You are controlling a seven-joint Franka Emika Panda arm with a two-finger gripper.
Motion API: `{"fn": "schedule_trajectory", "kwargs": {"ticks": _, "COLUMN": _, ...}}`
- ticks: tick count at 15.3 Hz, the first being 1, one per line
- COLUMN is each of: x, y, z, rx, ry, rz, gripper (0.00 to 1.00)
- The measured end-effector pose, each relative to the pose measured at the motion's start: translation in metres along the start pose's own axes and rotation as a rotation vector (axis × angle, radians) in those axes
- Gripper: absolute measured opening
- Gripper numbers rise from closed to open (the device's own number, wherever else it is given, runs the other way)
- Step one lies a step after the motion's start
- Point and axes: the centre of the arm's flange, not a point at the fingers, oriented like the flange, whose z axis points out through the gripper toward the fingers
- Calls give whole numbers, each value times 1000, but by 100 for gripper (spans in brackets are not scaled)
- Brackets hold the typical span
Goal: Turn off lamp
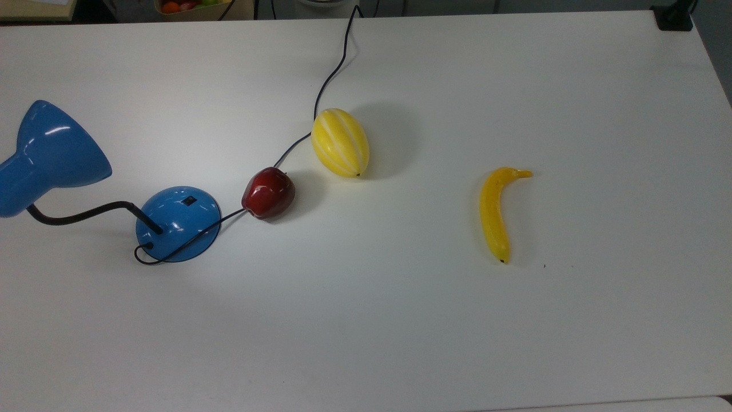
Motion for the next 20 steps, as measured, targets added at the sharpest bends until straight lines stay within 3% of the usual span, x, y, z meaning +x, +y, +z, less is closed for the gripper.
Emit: {"fn": "schedule_trajectory", "kwargs": {"ticks": 20, "x": 0, "y": 8, "z": 1, "rx": 2, "ry": -2, "rz": 15, "gripper": 100}}
